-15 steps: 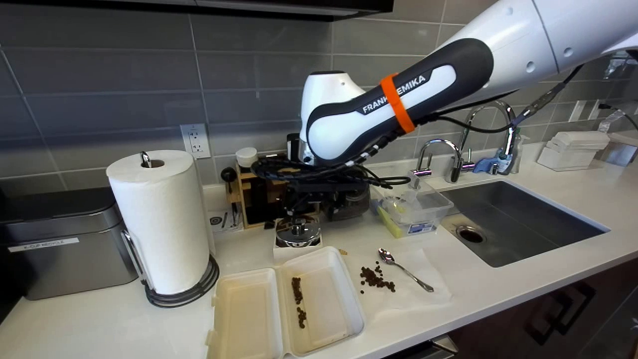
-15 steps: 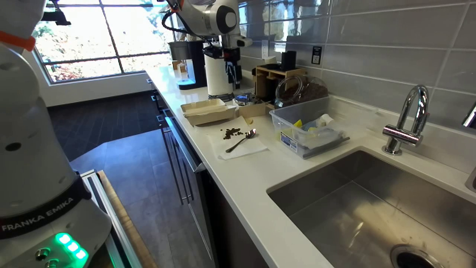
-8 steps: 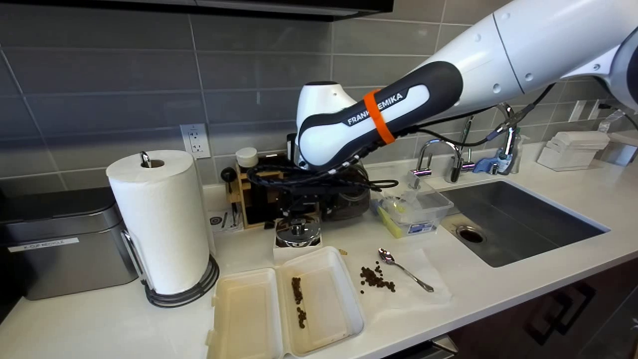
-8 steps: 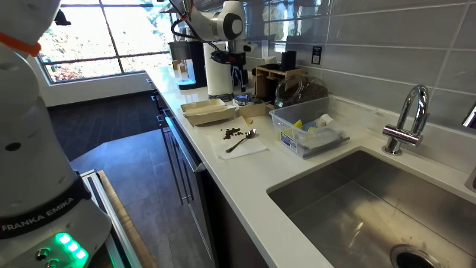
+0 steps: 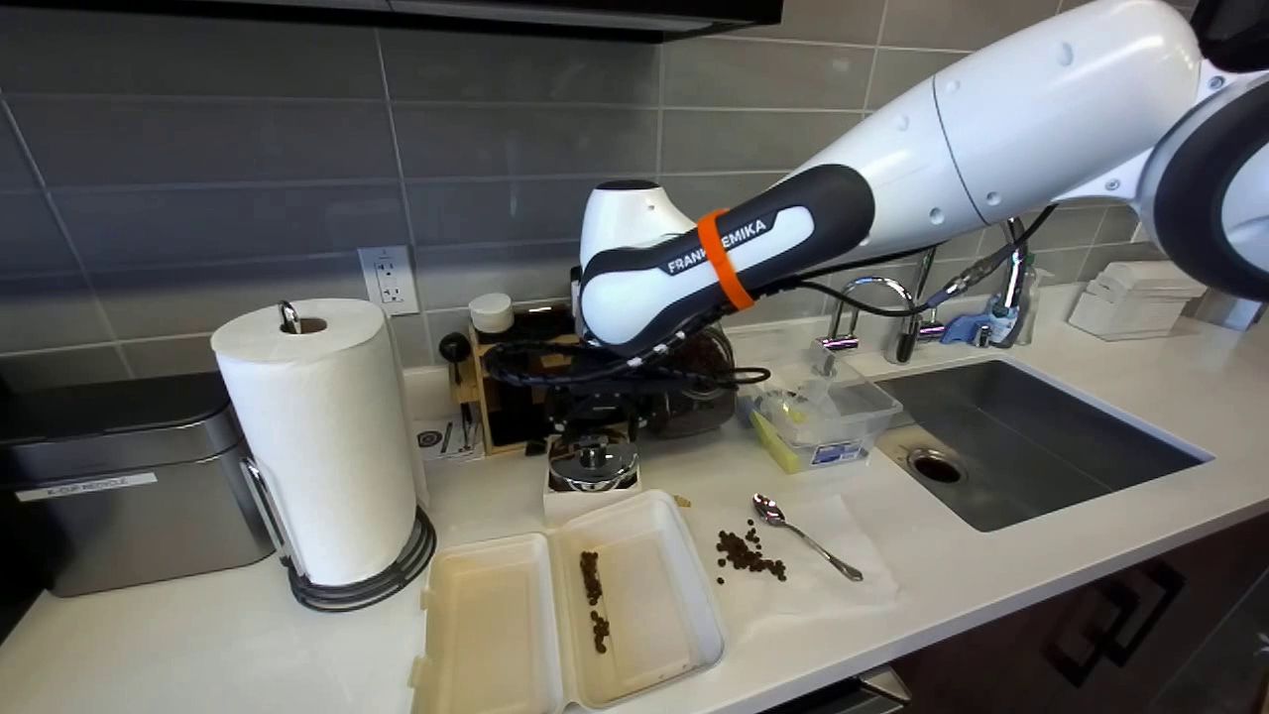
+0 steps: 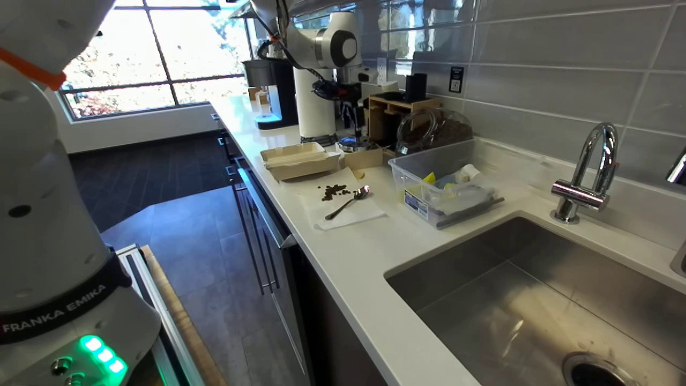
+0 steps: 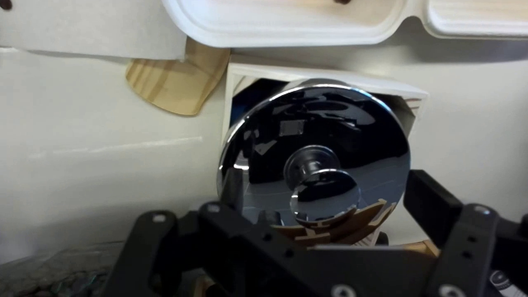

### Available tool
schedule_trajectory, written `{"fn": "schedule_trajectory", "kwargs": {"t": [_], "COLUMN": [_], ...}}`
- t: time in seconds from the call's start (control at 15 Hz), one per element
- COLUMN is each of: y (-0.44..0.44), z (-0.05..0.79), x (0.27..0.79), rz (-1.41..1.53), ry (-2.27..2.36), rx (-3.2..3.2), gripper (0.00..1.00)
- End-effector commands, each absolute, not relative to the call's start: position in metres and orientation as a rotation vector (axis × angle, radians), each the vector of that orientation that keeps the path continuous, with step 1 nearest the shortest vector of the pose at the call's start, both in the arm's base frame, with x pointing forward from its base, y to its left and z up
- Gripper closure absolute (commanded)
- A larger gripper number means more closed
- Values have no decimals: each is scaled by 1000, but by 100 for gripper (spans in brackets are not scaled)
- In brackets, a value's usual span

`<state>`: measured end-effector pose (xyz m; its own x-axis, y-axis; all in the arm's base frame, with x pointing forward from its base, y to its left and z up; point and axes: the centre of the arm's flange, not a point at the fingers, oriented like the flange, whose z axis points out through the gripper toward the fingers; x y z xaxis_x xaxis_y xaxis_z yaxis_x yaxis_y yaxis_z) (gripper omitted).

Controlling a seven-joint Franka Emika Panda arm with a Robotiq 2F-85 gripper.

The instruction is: Put the silver lid on the glass container.

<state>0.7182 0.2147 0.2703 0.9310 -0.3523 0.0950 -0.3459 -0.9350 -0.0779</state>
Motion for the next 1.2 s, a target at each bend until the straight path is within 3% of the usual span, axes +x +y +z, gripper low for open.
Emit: {"fn": "schedule_trajectory", "kwargs": {"t": [0.0, 0.07, 0.13, 0.27, 0.47, 1.13], "y": [223, 223, 224, 224, 223, 220], "z": [259, 257, 256, 254, 253, 254], "x": [741, 743, 745, 748, 751, 754], "rz": [-156, -157, -159, -160, -163, -154], "ry": [541, 542, 542, 541, 541, 541], "rx": [-3034, -3034, -3033, -3036, -3040, -3052], "gripper": [0, 3, 20, 22, 37, 43]}}
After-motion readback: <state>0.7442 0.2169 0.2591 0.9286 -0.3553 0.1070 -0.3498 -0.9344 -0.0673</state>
